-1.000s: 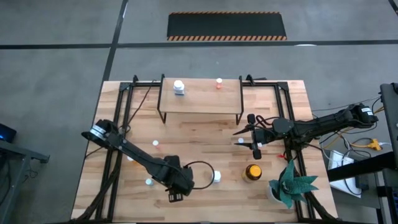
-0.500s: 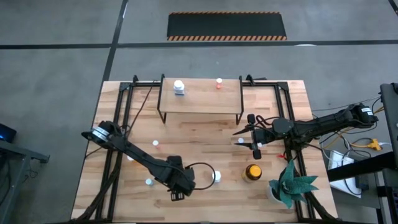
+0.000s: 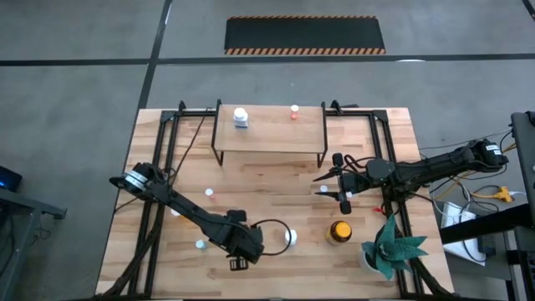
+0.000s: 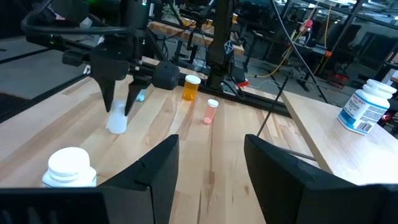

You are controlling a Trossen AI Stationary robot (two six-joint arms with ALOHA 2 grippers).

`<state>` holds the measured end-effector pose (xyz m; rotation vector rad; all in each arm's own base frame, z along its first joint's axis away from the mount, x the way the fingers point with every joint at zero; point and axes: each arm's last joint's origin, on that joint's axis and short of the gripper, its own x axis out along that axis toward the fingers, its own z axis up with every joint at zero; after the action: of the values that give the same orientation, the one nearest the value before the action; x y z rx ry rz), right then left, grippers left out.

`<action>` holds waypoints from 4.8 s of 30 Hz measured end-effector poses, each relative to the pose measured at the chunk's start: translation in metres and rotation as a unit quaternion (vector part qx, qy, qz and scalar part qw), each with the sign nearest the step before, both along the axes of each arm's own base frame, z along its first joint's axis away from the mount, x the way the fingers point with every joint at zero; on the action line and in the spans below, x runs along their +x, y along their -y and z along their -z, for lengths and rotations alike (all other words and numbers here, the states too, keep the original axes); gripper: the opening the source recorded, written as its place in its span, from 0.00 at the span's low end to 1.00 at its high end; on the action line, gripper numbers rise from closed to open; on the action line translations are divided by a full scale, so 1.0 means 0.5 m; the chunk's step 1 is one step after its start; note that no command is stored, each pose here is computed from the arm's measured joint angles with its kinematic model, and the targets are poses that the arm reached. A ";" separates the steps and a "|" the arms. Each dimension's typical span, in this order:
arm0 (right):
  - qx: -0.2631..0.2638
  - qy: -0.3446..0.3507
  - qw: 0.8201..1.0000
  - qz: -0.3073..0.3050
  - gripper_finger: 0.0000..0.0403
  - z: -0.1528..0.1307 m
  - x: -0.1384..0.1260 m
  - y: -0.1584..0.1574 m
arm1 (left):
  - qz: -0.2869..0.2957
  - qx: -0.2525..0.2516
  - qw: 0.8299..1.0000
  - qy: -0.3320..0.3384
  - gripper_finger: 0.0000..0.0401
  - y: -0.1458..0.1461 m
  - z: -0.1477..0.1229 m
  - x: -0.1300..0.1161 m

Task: Pick and place medicine bottles onto shelf by color
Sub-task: Put the white pill bottle on the shelf, then put the left red pill bottle on the shelf

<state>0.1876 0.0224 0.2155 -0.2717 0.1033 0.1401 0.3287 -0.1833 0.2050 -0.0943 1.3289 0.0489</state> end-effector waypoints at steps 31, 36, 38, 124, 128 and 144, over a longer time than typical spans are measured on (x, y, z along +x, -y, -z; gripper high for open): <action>-0.004 0.002 1.000 0.003 0.43 -0.002 -0.003 0.001 | 0.056 0.021 0.998 0.035 0.27 -0.270 -0.286 0.085; -0.004 0.000 1.000 0.004 0.43 -0.002 -0.004 0.001 | 0.052 0.056 0.996 0.044 0.27 -0.374 -0.313 0.086; -0.005 -0.003 1.000 0.004 0.43 -0.001 -0.004 0.001 | 0.042 0.065 0.996 0.049 0.27 -0.413 -0.319 0.084; -0.007 -0.018 1.000 0.004 0.43 0.004 -0.006 0.001 | 0.040 0.078 0.994 0.068 0.43 -0.221 -0.298 0.045; -0.006 -0.019 1.000 0.004 0.43 0.004 -0.006 0.001 | -0.041 0.063 0.997 0.021 0.43 -0.210 -0.238 0.019; -0.007 -0.023 1.000 0.004 0.43 0.006 -0.006 0.001 | -0.437 0.032 0.898 -0.045 0.43 -0.253 -0.027 -0.218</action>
<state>0.1845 0.0217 0.2124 -0.2821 0.1514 0.1375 0.2195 -0.0567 0.2183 -0.6381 1.2831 0.8694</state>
